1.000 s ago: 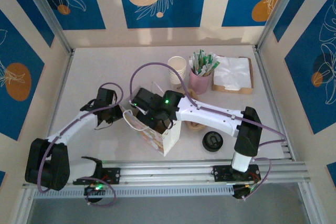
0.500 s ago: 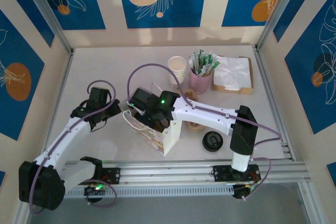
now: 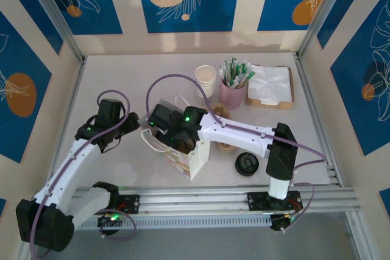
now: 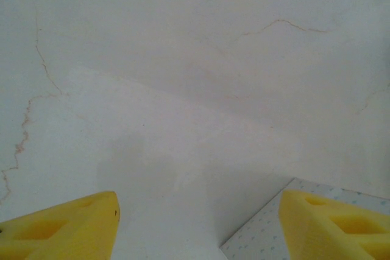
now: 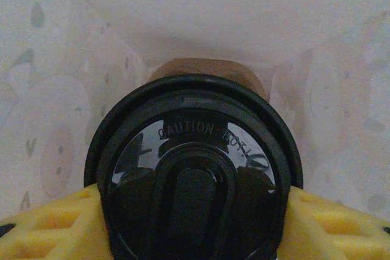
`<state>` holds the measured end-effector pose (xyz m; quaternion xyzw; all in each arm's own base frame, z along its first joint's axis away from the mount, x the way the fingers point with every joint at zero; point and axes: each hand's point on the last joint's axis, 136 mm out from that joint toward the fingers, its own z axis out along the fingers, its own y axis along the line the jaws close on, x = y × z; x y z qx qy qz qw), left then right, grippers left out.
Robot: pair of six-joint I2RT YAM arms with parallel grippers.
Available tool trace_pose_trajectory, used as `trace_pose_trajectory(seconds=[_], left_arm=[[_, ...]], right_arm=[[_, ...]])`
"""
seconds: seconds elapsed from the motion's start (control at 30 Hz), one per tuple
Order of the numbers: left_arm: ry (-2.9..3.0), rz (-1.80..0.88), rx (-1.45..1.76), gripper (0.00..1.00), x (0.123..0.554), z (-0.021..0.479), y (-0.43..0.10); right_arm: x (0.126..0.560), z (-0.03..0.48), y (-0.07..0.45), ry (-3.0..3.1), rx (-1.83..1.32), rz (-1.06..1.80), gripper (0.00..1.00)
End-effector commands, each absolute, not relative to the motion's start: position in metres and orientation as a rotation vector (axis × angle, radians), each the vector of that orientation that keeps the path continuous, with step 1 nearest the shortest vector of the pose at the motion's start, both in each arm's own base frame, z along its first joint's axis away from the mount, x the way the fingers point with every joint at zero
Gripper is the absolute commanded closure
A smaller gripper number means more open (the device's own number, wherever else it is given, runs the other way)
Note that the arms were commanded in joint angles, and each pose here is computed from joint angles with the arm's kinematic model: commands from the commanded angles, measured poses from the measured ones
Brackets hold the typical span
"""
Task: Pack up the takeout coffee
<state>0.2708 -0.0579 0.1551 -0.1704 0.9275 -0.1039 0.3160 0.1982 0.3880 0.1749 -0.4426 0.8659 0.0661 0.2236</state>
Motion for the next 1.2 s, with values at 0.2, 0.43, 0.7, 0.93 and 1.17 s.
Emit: trace_pose_trajectory(seconds=[0.2, 0.43, 0.7, 0.93, 1.17], left_arm=[[2.450, -0.316, -0.412, 0.30, 0.264, 0.163, -0.064], [2.444, -0.320, -0.405, 0.30, 0.265, 0.166, -0.064], [2.435, -0.351, -0.400, 0.30, 0.264, 0.172, -0.068], [2.424, -0.364, -0.391, 0.30, 0.262, 0.181, -0.068], [2.406, -0.404, -0.391, 0.30, 0.259, 0.189, -0.071]], right_arm=[[0.210, 0.192, 0.375, 2.345, -1.157, 0.096, 0.49], [0.203, 0.161, 0.366, 2.489, -1.166, 0.084, 0.49], [0.187, 0.136, 0.366, 2.595, -1.201, 0.103, 0.49], [0.203, 0.169, 0.366, 2.492, -1.124, 0.072, 0.49], [0.200, 0.211, 0.384, 2.335, -1.080, 0.245, 0.49]])
